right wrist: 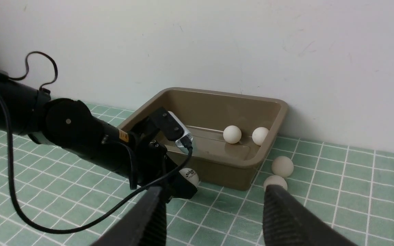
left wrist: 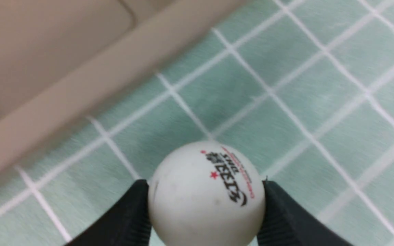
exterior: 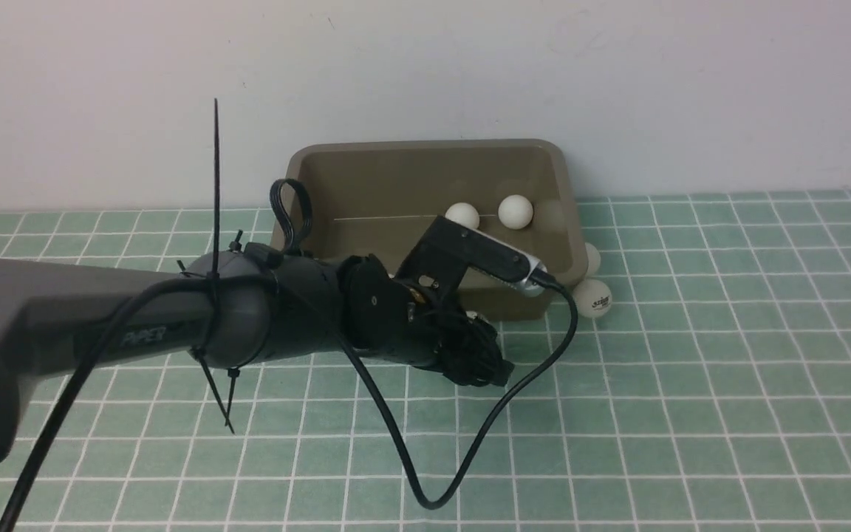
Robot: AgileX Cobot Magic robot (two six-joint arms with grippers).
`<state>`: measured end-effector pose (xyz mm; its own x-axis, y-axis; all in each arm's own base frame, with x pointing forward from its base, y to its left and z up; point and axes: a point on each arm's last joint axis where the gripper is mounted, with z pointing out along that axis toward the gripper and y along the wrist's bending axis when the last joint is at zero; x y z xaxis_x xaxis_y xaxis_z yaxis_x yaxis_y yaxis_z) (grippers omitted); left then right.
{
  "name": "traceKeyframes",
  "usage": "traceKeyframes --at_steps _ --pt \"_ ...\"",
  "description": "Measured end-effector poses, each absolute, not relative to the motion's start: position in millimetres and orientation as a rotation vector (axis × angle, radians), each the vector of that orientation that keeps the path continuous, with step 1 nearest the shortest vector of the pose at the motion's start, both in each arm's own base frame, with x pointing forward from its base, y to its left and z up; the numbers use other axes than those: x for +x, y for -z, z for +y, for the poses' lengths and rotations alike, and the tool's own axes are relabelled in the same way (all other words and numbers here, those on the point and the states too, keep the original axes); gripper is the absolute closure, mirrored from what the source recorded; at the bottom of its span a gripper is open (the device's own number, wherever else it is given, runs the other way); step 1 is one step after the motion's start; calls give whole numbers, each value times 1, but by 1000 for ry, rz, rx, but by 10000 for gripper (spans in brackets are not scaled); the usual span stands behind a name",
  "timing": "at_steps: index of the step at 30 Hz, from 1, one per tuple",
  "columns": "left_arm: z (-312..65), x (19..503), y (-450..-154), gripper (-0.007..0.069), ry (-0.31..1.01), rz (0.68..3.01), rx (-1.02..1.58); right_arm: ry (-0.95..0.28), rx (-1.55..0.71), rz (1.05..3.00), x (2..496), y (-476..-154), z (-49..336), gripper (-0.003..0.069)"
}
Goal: Put the table tennis balls in the box on the green coffee tablecloth.
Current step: 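Drop the ball into the bin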
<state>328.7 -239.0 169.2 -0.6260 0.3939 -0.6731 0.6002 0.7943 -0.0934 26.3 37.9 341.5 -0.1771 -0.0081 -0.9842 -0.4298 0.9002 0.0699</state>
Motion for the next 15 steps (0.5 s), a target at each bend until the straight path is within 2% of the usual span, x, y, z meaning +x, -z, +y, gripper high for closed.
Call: traceKeyframes --at_steps 4,10,14,15 --pt "-240 321 -180 273 441 2337 769 -383 -340 1716 26 -342 38 303" --pt "-241 303 -213 273 496 2305 848 -373 -349 1710 26 -342 38 303" --pt "-237 300 -235 273 483 2217 869 -372 -350 1710 26 -342 38 303" --pt "-233 304 -245 273 445 2145 873 -371 -350 1710 26 -342 38 303"
